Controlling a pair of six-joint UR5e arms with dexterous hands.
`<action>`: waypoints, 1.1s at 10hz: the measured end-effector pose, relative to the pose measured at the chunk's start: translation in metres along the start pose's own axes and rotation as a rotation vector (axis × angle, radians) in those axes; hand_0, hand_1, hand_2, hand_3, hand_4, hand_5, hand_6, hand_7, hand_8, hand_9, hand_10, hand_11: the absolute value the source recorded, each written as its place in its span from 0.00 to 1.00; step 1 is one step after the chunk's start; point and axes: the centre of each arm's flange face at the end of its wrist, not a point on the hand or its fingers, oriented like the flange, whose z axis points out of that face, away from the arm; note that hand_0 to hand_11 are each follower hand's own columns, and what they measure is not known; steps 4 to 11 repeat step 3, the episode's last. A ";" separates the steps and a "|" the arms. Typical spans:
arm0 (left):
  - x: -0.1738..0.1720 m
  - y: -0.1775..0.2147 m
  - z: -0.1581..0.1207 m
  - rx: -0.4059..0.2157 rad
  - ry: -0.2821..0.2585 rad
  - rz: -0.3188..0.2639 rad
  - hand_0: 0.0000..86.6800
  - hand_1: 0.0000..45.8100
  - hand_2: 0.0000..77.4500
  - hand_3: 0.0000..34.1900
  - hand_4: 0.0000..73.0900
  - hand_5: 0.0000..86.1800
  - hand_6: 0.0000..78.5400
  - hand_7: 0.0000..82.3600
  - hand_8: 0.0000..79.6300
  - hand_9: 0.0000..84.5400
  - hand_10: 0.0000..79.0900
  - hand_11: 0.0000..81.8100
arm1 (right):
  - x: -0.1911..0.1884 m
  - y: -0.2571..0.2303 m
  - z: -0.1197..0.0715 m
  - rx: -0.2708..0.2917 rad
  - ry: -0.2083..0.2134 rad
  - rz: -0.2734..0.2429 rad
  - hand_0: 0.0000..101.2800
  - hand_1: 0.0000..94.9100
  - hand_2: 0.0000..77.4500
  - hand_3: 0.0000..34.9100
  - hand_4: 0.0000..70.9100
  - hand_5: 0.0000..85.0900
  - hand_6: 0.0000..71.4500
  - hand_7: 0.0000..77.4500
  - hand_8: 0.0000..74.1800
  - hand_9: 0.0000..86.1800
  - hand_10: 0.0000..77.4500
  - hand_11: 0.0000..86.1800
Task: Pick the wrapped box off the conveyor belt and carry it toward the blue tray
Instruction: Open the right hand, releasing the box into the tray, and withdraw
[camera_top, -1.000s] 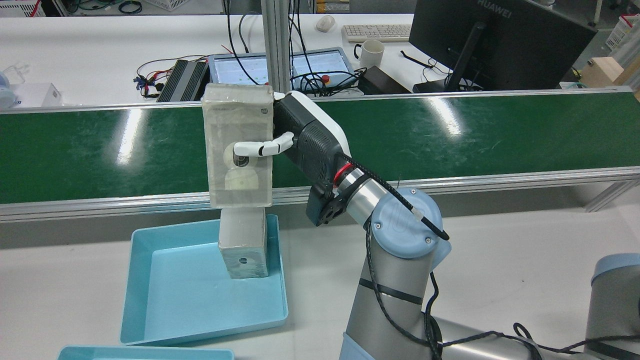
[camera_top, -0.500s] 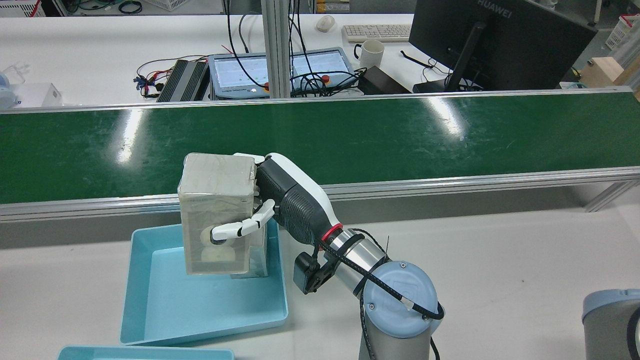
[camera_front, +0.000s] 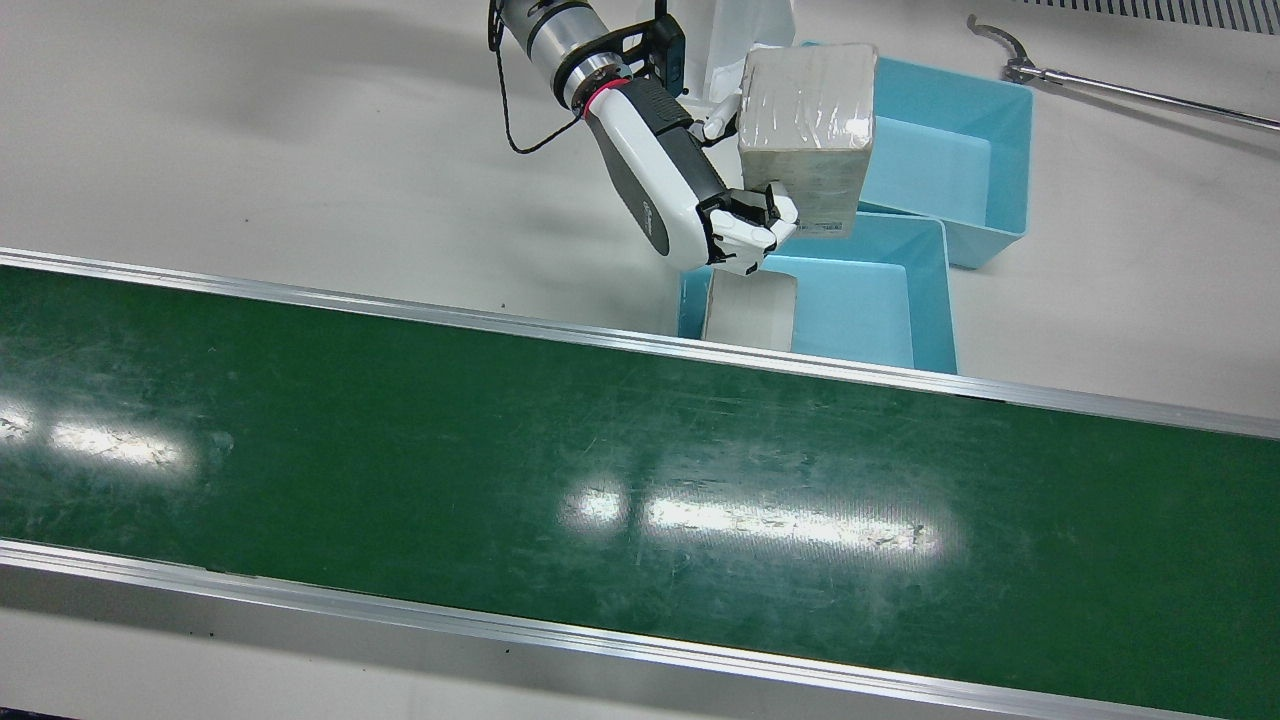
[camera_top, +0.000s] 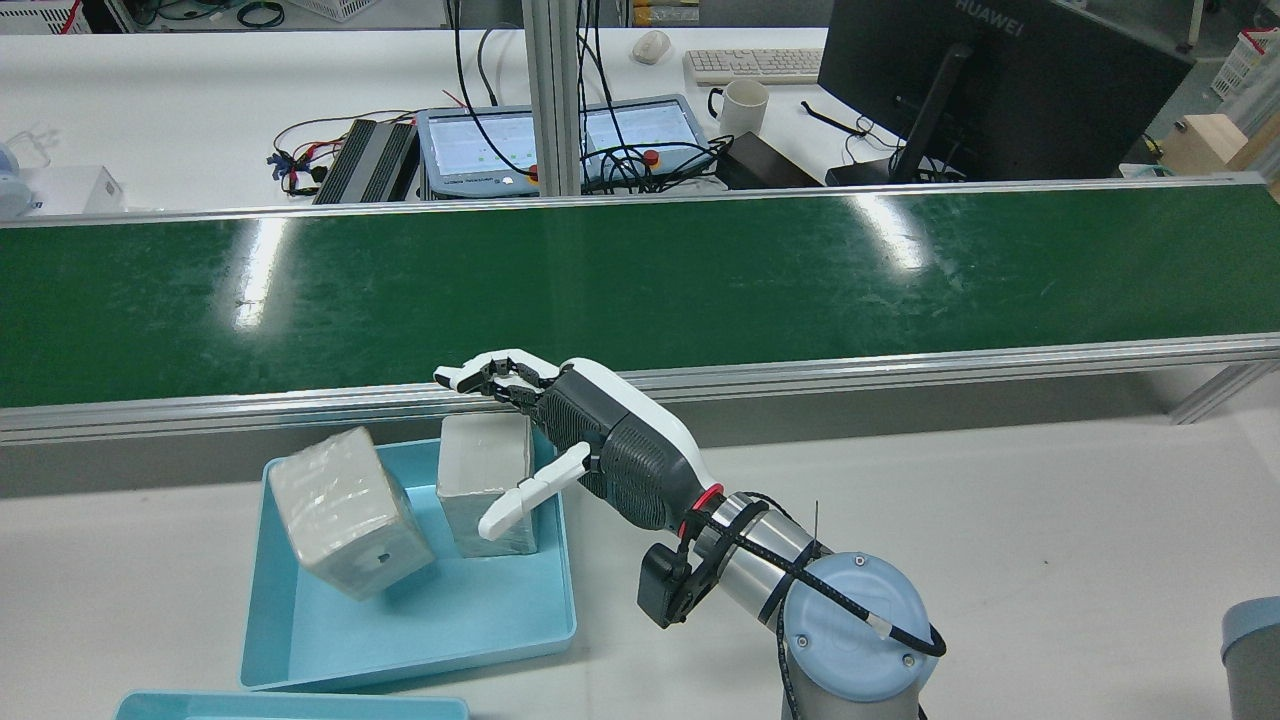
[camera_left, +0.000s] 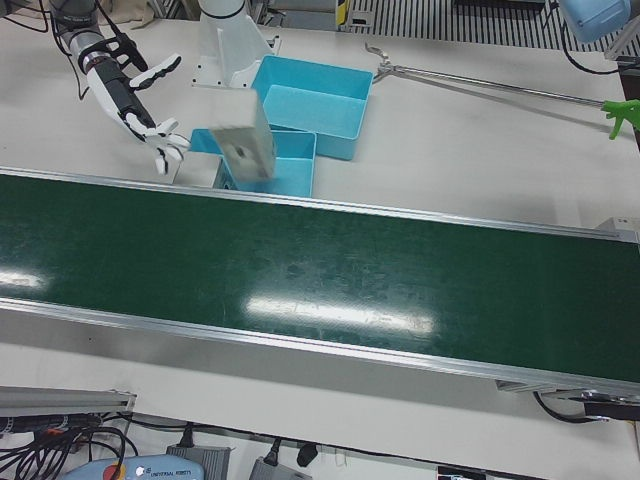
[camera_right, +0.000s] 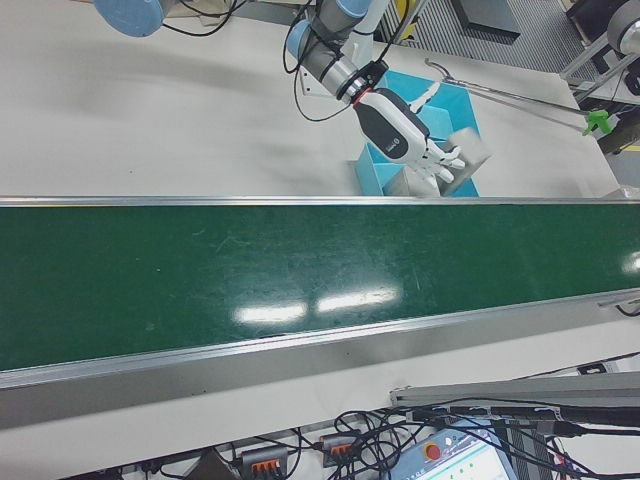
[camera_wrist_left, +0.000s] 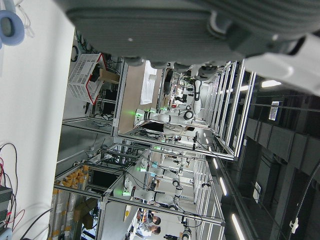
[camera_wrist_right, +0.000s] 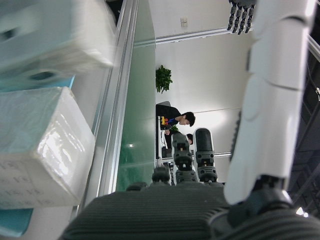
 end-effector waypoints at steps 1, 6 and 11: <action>0.000 0.000 0.000 0.000 0.000 0.000 0.00 0.00 0.01 0.00 0.00 0.01 0.00 0.01 0.01 0.01 0.01 0.01 | -0.004 -0.008 -0.006 0.002 0.027 0.015 0.46 0.13 0.02 0.00 0.19 0.61 0.23 0.05 0.43 0.04 0.13 0.02; 0.000 0.000 0.000 0.000 0.000 0.000 0.00 0.00 0.01 0.00 0.00 0.01 0.01 0.01 0.01 0.01 0.01 0.01 | -0.020 -0.015 -0.011 -0.008 0.070 0.032 0.46 0.13 0.02 0.02 0.05 0.16 0.00 0.05 0.00 0.01 0.00 0.01; 0.000 0.000 0.000 0.000 0.000 0.000 0.00 0.00 0.01 0.00 0.00 0.01 0.01 0.01 0.01 0.01 0.01 0.01 | -0.020 -0.015 -0.011 -0.008 0.070 0.032 0.46 0.13 0.02 0.02 0.05 0.16 0.00 0.05 0.00 0.01 0.00 0.01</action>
